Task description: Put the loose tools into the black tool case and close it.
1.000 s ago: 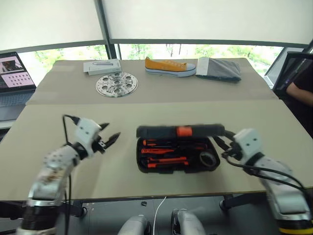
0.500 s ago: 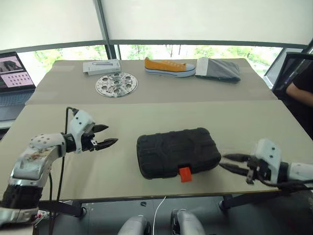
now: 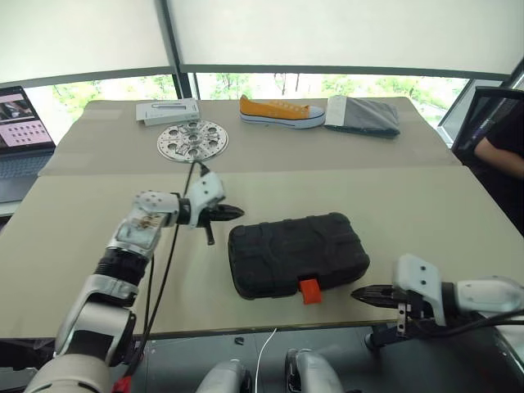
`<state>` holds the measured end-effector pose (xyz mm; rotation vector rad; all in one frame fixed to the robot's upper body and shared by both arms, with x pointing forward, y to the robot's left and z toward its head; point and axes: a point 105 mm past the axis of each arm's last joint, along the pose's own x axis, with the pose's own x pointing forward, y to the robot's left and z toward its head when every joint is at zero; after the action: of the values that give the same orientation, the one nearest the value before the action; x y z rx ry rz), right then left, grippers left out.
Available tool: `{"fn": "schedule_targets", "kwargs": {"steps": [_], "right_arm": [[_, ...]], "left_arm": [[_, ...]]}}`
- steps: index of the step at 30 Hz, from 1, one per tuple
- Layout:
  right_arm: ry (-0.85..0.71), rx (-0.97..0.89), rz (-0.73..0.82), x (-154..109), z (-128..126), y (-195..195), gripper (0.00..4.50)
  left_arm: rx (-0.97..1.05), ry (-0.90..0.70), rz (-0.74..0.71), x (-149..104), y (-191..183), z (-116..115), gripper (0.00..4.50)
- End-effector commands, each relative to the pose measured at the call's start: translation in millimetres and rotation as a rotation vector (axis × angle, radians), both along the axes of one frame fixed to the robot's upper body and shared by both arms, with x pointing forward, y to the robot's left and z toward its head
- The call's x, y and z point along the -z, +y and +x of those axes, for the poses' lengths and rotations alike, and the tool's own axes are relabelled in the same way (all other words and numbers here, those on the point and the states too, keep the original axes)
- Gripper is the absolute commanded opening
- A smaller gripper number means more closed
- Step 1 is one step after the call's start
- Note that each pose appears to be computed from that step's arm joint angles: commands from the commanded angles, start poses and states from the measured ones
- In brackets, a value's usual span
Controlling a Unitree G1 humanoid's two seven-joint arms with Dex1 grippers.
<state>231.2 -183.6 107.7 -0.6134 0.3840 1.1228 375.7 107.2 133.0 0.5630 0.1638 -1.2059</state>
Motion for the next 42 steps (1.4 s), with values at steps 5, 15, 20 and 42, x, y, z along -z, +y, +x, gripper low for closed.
{"fn": "schedule_targets", "kwargs": {"steps": [5,15,20,42], "right_arm": [[-0.228,0.132,-0.030,-16,63,-1,0.00],[-0.221,0.143,-0.004,-30,49,-12,0.00],[-0.196,0.126,0.072,-48,30,-8,0.00],[-0.076,0.159,0.055,3,16,18,0.00]], "left_arm": [[0.323,0.038,0.082,-1,-18,-42,0.05],[0.303,0.084,-0.123,-61,-32,-43,0.05],[0.454,0.074,-0.005,-42,-57,-63,0.05],[0.516,-0.071,0.174,3,-66,-55,0.05]]}}
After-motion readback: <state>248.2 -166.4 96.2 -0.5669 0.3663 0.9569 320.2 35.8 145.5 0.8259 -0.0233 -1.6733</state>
